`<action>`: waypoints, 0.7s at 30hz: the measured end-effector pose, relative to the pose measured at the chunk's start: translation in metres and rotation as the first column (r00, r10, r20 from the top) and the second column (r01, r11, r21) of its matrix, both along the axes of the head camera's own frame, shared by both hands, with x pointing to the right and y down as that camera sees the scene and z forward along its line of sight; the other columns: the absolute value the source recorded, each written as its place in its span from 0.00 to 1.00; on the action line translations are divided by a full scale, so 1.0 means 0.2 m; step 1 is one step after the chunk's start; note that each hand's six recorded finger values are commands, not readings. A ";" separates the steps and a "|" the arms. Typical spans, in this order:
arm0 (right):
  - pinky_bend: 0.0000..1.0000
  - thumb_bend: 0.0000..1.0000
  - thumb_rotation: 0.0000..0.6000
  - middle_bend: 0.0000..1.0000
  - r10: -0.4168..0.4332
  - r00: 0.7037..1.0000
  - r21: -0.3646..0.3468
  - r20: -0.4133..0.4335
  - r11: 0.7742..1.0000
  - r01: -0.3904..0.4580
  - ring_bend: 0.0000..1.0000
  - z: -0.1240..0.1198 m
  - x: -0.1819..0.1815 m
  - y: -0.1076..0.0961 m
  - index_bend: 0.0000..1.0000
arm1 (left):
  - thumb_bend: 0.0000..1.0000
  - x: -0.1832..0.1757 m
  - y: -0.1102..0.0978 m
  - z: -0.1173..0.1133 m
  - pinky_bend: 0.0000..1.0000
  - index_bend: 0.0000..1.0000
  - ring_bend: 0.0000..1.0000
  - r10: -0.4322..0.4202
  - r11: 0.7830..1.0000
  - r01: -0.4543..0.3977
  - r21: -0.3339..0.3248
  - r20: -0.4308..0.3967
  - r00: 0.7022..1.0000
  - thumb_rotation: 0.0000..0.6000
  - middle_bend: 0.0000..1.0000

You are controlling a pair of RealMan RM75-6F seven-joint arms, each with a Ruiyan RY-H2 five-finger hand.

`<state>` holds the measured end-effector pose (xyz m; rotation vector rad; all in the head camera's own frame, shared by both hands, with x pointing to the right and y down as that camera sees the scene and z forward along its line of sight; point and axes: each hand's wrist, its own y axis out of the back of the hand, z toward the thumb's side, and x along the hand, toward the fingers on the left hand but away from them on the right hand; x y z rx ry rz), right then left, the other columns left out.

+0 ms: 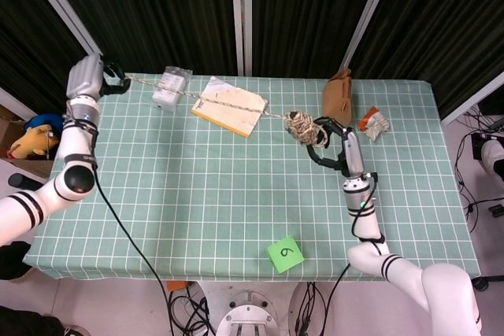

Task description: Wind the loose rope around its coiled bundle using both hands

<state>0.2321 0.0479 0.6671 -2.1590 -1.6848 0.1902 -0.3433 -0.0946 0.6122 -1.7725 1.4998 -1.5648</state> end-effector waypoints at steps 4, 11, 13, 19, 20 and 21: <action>0.82 0.66 1.00 0.66 0.015 1.000 -0.003 -0.007 1.000 -0.015 0.64 0.01 0.02 0.00 0.88 | 0.54 -0.03 0.03 0.01 0.53 0.80 0.43 0.005 1.000 -0.005 -0.004 -0.003 1.000 1.00 0.52; 0.82 0.67 1.00 0.66 0.066 0.998 -0.010 -0.014 0.998 -0.066 0.64 0.02 0.09 -0.05 0.88 | 0.54 -0.09 0.12 -0.01 0.53 0.81 0.42 0.068 0.998 -0.068 -0.003 0.059 0.996 1.00 0.52; 0.82 0.67 1.00 0.65 0.078 0.997 -0.017 -0.017 0.997 -0.078 0.64 0.03 0.09 -0.06 0.88 | 0.54 -0.10 0.15 -0.02 0.53 0.81 0.43 0.080 0.997 -0.080 -0.001 0.063 0.995 1.00 0.52; 0.82 0.67 1.00 0.65 0.085 0.995 -0.055 -0.060 0.995 -0.088 0.64 0.08 0.07 -0.08 0.87 | 0.54 -0.01 0.24 -0.12 0.56 0.81 0.46 0.170 0.984 -0.172 0.039 0.048 0.984 1.00 0.52; 0.82 0.67 1.00 0.65 0.082 0.994 -0.062 -0.068 0.994 -0.086 0.64 0.09 0.06 -0.09 0.87 | 0.54 0.04 0.26 -0.15 0.56 0.81 0.46 0.202 0.978 -0.204 0.053 0.043 0.979 1.00 0.52; 0.82 0.67 1.00 0.65 0.079 0.994 -0.067 -0.071 0.994 -0.084 0.64 0.09 0.04 -0.09 0.87 | 0.54 0.08 0.28 -0.17 0.56 0.81 0.46 0.228 0.971 -0.230 0.064 0.038 0.973 1.00 0.52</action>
